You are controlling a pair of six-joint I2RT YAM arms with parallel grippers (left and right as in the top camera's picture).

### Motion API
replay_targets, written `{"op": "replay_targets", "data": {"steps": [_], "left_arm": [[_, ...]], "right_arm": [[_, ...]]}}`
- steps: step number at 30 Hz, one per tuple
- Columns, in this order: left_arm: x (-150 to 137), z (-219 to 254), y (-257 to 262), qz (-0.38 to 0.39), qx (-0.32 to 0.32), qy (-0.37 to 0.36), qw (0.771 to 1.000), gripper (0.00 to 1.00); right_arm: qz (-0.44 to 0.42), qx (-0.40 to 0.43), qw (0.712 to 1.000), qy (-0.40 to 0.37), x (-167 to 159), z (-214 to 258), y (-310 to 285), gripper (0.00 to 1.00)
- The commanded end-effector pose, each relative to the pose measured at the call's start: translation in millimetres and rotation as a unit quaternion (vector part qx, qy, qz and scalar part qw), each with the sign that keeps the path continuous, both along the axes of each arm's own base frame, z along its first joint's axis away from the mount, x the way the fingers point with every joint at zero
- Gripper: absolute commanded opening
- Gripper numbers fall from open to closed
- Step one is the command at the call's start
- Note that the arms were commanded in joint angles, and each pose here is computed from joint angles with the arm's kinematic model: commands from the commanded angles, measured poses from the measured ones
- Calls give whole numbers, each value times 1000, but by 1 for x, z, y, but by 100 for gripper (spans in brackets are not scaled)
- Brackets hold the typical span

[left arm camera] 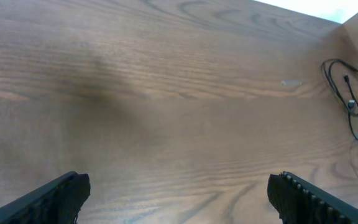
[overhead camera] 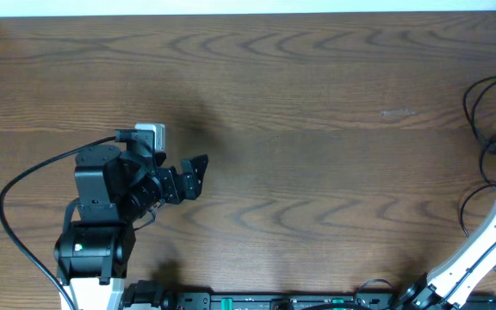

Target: Untangle cables

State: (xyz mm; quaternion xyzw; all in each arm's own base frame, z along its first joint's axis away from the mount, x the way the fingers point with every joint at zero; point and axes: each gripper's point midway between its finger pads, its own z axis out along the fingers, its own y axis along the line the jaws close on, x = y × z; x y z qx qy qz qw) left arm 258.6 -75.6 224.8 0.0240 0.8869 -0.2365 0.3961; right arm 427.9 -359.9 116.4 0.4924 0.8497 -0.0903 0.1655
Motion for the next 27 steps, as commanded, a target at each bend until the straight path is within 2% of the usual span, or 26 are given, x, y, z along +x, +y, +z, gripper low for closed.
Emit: {"op": "replay_targets", "data": {"steps": [1,5,7,11,20,24,27], "left_arm": [[-5,-4,-5,-25,2,1,1000,97],[-7,-5,-6,-30,4,3,1000,97],[-6,-4,-6,-33,7,0,999,97],[-6,-4,-6,-36,11,-5,999,97],[-3,0,-6,-40,16,-19,999,97],[-2,1,-6,-41,17,-22,999,97],[-2,1,-6,-42,19,-24,999,97]], "right_arm": [[-19,-33,998,-41,-1,52,0,99],[-11,-68,994,-83,-8,115,11,99],[-21,-98,991,-83,-24,146,14,99],[-54,-91,989,-99,-57,181,27,99],[-147,-73,985,-59,-142,182,37,99],[-144,-61,986,-55,-158,173,53,99],[-93,-56,992,-67,-152,170,70,99]]}}
